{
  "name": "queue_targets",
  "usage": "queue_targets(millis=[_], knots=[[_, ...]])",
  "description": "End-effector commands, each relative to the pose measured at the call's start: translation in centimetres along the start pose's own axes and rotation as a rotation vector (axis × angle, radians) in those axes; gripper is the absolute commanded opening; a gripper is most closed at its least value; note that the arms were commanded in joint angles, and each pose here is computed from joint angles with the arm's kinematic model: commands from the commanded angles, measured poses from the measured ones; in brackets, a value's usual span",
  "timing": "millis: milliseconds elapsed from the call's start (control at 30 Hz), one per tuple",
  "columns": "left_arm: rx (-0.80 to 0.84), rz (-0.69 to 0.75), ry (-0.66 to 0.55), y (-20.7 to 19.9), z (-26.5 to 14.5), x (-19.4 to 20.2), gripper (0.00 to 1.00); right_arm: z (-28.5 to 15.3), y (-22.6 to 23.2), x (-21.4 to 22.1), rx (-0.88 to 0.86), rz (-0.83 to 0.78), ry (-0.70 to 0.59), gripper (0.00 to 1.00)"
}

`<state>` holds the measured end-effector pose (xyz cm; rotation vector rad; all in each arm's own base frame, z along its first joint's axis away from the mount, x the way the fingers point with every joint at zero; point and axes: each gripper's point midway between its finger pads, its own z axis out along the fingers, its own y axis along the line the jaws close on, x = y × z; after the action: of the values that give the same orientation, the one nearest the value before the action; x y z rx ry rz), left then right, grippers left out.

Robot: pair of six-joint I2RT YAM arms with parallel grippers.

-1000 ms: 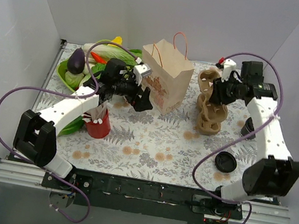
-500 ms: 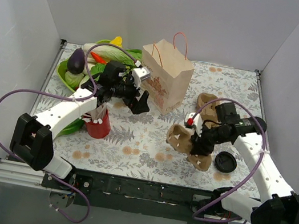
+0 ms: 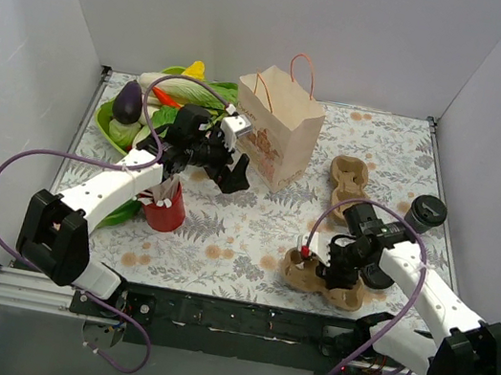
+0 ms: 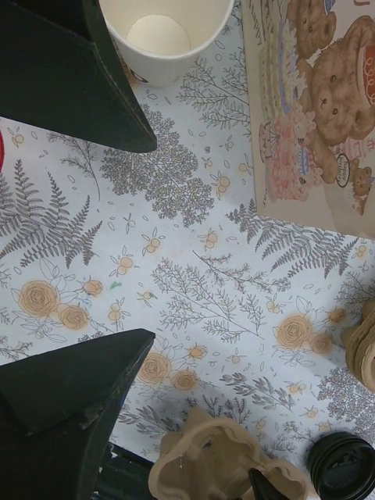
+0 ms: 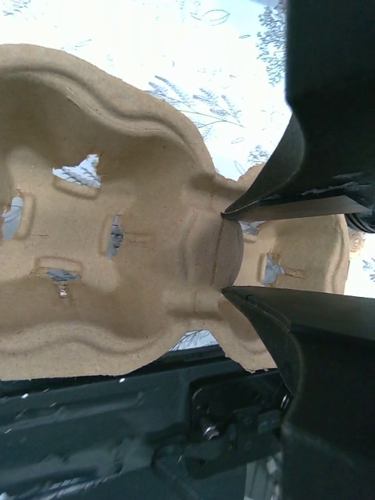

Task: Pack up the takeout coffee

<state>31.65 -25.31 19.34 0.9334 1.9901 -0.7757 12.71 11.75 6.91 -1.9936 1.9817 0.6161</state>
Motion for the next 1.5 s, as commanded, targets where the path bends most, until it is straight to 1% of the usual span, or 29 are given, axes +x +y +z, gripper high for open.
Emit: queue_targets(millis=[0,167,267,333,400,433,533,633,667,733,767,800,867,900,933,967,1000,1033,1100,1133,1167,1200,1233,1267,1300,1333,1367,1433,1467], knots=[[0.011,0.031,-0.037,-0.9,-0.9,-0.9,0.98,-0.6,-1.0,2.4,0.107,-0.098,0.086,0.01],[0.025,0.021,-0.037,-1.1,-0.8,-0.7,0.98,-1.3,-1.2,4.2,0.151,-0.071,0.118,0.01],[0.036,0.019,-0.037,-1.3,-0.7,-0.4,0.98,-2.1,-1.4,6.1,0.158,-0.007,0.133,0.01],[0.042,0.016,-0.036,-1.4,-0.6,-0.3,0.98,-2.7,-1.9,6.7,0.166,-0.037,0.144,0.01],[0.045,0.012,-0.034,-1.4,-0.5,-0.2,0.98,-3.7,-2.8,7.9,0.212,-0.027,0.170,0.01],[0.047,0.008,-0.033,-1.4,-0.5,-0.1,0.98,-4.0,-3.2,8.2,0.221,-0.063,0.180,0.01],[0.057,0.008,-0.036,-1.6,-0.4,-0.2,0.98,-4.4,-2.6,8.6,0.178,-0.094,0.193,0.01],[0.068,0.005,-0.040,-1.8,-0.4,-0.1,0.98,-3.9,-0.8,8.0,0.104,-0.159,0.153,0.01],[0.068,0.003,-0.037,-1.8,-0.4,0.0,0.98,-3.8,-0.5,7.9,0.091,-0.207,0.153,0.01],[0.065,0.008,-0.037,-1.8,-0.5,0.0,0.98,-3.1,1.2,8.9,0.046,-0.255,0.179,0.01],[0.062,0.012,-0.037,-1.8,-0.7,-0.1,0.98,-2.9,1.7,9.8,0.031,-0.274,0.220,0.01],[0.059,0.014,-0.034,-1.8,-0.7,0.0,0.98,-3.0,1.8,10.1,0.047,-0.318,0.241,0.01],[0.061,0.024,-0.034,-1.9,-0.9,0.0,0.98,-2.6,2.4,11.0,0.038,-0.351,0.273,0.01],[0.062,0.026,-0.036,-1.9,-0.9,0.0,0.98,-2.7,2.2,10.8,0.059,-0.377,0.277,0.04],[0.062,0.024,-0.035,-1.9,-0.9,0.0,0.98,-2.7,2.2,10.7,0.064,-0.381,0.271,0.11],[0.071,0.020,-0.037,-2.1,-0.9,-0.1,0.98,-2.8,2.0,10.3,0.079,-0.387,0.255,0.19],[0.074,0.019,-0.039,-2.1,-0.9,-0.2,0.98,-3.0,1.9,10.0,0.088,-0.389,0.250,0.44],[0.079,0.025,-0.047,-2.2,-1.0,-0.6,0.98,-3.1,1.7,9.8,0.103,-0.366,0.239,0.53],[0.081,0.025,-0.049,-2.2,-1.0,-0.9,0.98,-4.0,0.8,8.8,0.129,-0.333,0.210,0.66],[0.081,0.033,-0.059,-2.2,-1.0,-1.5,0.98,-4.4,0.7,8.4,0.129,-0.308,0.198,0.67],[0.081,0.038,-0.066,-2.2,-1.2,-2.0,0.98,-4.8,0.9,7.4,0.119,-0.290,0.157,0.68],[0.084,0.039,-0.072,-2.2,-1.2,-2.4,0.98,-6.1,-0.1,6.1,0.143,-0.280,0.131,0.73],[0.086,0.043,-0.081,-2.3,-1.2,-2.9,0.98,-6.9,-0.5,5.2,0.156,-0.272,0.106,0.74],[0.082,0.059,-0.112,-2.3,-1.6,-4.4,0.98,-7.4,-0.8,3.8,0.171,-0.241,0.045,0.77],[0.073,0.053,-0.124,-2.2,-1.7,-5.1,0.98,-9.1,-2.2,2.1,0.221,-0.249,0.009,0.82],[0.057,0.052,-0.139,-1.9,-1.7,-6.0,0.98,-9.8,-2.9,0.9,0.245,-0.238,-0.034,0.84],[0.034,0.065,-0.180,-1.5,-2.1,-7.8,0.98,-10.2,-3.8,-1.1,0.260,-0.200,-0.124,0.86],[-0.050,0.040,-0.225,0.0,-2.5,-9.9,0.98,-12.8,-6.4,-4.8,0.345,-0.188,-0.224,0.88],[-0.103,0.037,-0.275,0.6,-3.2,-12.0,0.98,-12.6,-6.9,-7.2,0.307,-0.097,-0.299,0.88]])
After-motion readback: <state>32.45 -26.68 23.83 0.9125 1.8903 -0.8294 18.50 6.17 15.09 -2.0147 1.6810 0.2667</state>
